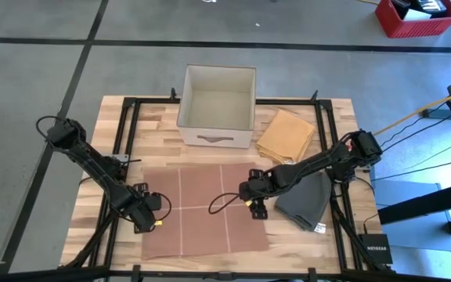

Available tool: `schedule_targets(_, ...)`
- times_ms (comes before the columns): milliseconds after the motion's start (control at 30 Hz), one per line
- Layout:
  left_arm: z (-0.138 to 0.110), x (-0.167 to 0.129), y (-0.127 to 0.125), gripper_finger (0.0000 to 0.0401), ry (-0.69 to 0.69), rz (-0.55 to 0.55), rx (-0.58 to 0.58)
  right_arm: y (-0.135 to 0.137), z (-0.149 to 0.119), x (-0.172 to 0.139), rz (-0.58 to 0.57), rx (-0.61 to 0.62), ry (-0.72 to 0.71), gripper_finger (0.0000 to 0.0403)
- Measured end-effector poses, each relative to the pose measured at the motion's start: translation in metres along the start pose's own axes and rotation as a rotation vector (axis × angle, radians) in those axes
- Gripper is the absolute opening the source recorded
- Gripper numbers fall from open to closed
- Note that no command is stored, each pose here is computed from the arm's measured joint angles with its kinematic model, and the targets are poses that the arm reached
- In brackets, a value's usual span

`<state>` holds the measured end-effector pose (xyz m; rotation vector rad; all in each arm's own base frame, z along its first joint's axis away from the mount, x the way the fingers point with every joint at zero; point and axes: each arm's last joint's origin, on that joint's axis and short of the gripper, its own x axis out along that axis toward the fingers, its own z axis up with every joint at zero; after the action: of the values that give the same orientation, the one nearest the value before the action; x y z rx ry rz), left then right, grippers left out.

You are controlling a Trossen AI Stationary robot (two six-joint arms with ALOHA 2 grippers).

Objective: Fold towel
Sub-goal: Fold the brown towel

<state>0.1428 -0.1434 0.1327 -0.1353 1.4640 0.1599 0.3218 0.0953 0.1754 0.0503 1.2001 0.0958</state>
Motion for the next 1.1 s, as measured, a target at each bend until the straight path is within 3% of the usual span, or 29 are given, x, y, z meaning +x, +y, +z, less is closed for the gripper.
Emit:
schedule_targets(200,0.000,0.001,0.000,0.0231,0.010,-0.005,-0.014,0.012,-0.004,0.000,0.055,-0.034,0.022,0.0301)
schedule_targets(400,0.000,0.001,-0.001,0.0231,-0.014,-0.005,-0.018,0.021,-0.008,0.014,-0.023,-0.089,0.027,0.0301)
schedule_targets(633,-0.001,0.001,-0.001,0.0231,-0.009,-0.007,-0.016,0.019,-0.018,0.037,-0.072,-0.092,0.146,0.0301)
schedule_targets(900,-0.007,0.001,-0.005,0.0231,-0.021,-0.002,0.011,0.018,-0.020,0.045,-0.076,-0.097,0.180,0.0299)
schedule_targets(1100,-0.007,0.001,-0.006,0.0208,-0.022,-0.005,0.013,0.017,-0.025,0.048,-0.076,-0.089,0.180,0.0246)
